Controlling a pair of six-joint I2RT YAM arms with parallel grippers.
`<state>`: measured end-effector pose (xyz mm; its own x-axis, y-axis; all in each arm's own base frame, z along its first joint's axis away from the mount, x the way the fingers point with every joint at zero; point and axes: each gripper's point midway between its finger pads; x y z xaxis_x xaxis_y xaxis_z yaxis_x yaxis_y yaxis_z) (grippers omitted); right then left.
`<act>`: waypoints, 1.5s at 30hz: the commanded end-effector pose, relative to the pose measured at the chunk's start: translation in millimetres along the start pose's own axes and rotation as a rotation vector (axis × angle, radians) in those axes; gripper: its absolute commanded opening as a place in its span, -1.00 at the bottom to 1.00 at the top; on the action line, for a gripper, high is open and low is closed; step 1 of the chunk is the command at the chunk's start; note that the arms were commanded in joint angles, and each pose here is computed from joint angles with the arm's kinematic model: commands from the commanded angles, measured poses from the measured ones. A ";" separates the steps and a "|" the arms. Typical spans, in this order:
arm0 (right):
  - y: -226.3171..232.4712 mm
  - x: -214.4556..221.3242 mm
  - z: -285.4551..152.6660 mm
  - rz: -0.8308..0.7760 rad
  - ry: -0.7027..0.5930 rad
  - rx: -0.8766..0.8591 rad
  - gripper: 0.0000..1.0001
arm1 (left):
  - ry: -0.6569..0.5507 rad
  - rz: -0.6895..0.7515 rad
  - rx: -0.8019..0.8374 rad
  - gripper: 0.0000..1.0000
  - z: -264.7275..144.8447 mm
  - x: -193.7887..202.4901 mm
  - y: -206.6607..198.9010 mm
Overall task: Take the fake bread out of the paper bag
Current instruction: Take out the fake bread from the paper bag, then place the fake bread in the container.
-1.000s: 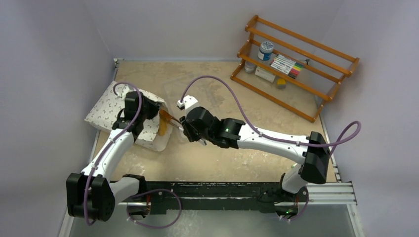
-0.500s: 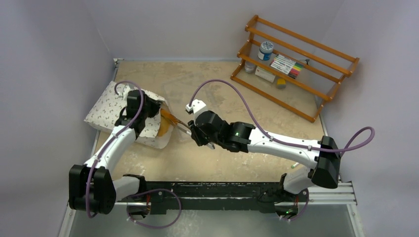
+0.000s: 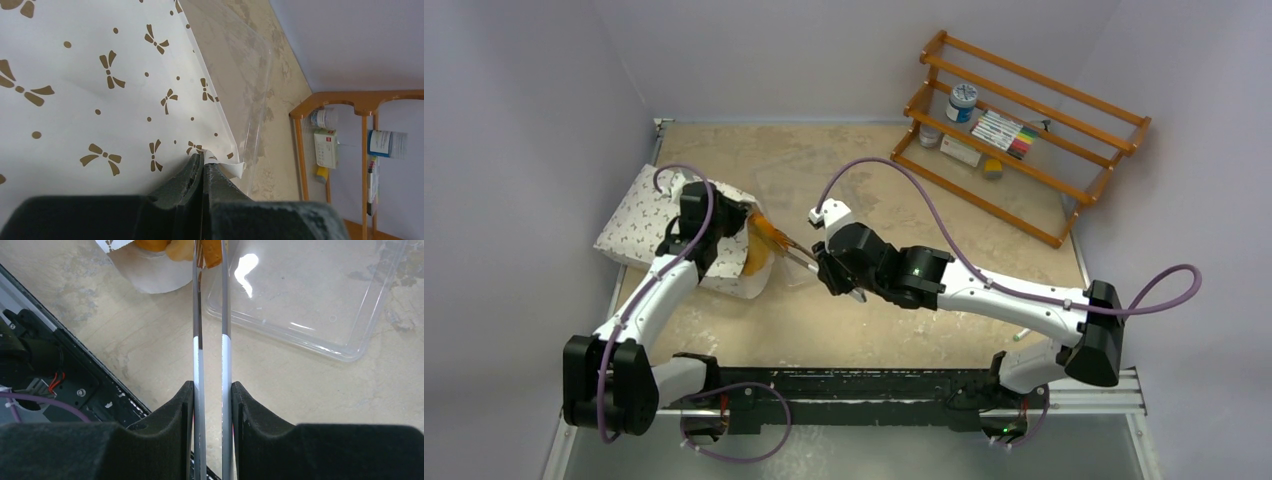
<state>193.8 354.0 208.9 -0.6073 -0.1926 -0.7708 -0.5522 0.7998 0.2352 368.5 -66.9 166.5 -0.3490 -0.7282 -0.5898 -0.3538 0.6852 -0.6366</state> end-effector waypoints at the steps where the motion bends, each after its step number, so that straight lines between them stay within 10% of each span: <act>1: 5.7 -34.9 -23.2 0.052 -0.108 -0.014 -1.00 | -0.099 -0.030 0.050 -1.00 -8.5 -30.9 -20.1; 25: -17.2 -54.4 -60.4 0.143 -0.184 0.052 -1.00 | -0.109 -0.001 0.030 -1.00 -19.6 -33.5 -15.1; 45: -148.6 -122.5 88.1 -0.020 -0.248 0.443 -1.00 | -0.104 -0.006 0.073 -1.00 -30.9 -35.2 -23.4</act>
<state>364.3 289.1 177.8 -0.5510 -0.1379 -0.8230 -0.2348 0.9720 -0.0057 354.8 -59.3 181.7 -0.3213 -0.7267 -0.6072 -0.3567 0.6868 -0.6333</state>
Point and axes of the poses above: each gripper's point midway between its finger pads, its own z axis out along the fingers, its own y axis along the line the jaws close on, x = y × z, and after that the axes turned 9 degrees about z, right-handed
